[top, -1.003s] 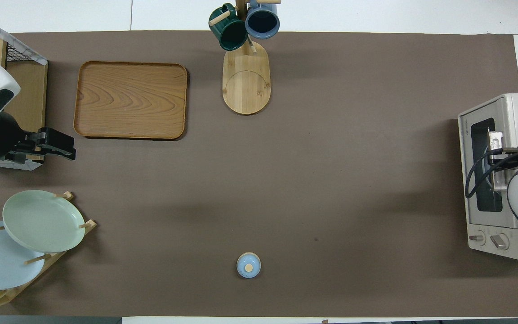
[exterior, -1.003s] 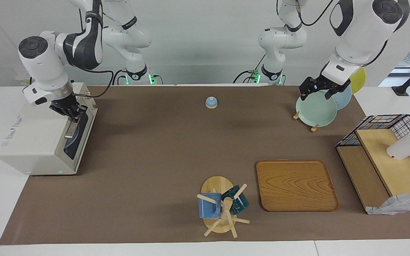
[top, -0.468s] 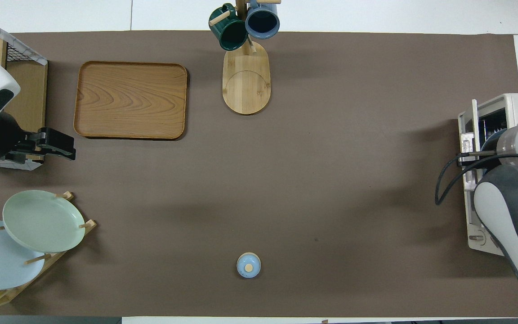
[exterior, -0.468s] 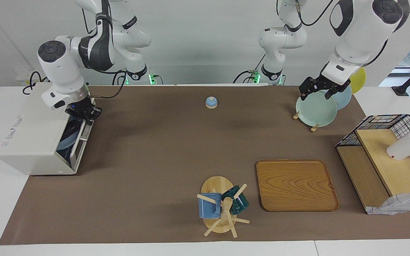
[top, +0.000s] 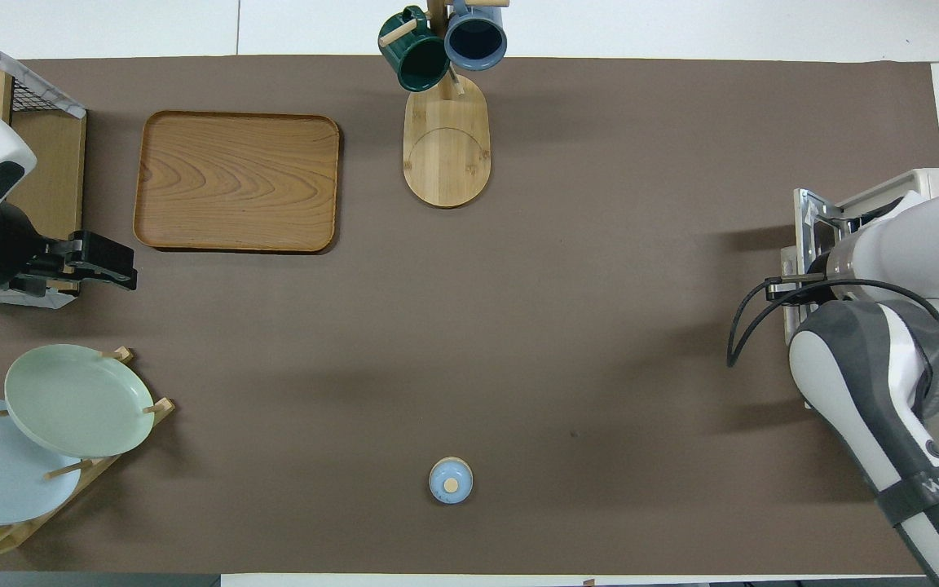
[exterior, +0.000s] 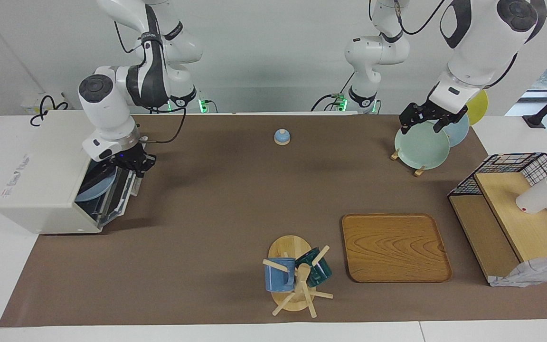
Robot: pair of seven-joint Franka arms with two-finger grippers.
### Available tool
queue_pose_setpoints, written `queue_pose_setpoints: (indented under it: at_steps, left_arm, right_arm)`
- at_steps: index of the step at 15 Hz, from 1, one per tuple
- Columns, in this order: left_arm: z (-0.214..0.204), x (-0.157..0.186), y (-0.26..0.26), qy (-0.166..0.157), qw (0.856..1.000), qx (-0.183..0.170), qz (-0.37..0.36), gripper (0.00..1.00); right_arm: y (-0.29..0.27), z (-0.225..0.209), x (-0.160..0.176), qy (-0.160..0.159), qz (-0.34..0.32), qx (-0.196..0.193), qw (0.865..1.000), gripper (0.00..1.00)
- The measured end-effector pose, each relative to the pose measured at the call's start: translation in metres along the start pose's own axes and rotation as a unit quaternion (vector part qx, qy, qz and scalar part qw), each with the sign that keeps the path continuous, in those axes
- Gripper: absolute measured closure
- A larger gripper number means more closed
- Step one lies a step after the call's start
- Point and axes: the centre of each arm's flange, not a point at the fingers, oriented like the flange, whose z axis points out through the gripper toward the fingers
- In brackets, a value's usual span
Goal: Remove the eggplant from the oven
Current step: 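Pull the oven door down and open with the right gripper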
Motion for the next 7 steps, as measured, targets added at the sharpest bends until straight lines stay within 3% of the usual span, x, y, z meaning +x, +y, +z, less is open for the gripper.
queue_pose_setpoints:
  at_steps: [4, 7]
  left_arm:
    - [0.000, 0.000, 0.000, 0.000, 1.000, 0.000, 0.000, 0.00]
    - [0.000, 0.000, 0.000, 0.000, 1.000, 0.000, 0.000, 0.00]
  right_arm:
    - [-0.015, 0.029, 0.000, 0.031, 0.000, 0.007, 1.000, 0.99]
    - [-0.024, 0.052, 0.001, 0.034, 0.005, 0.009, 0.999, 0.99]
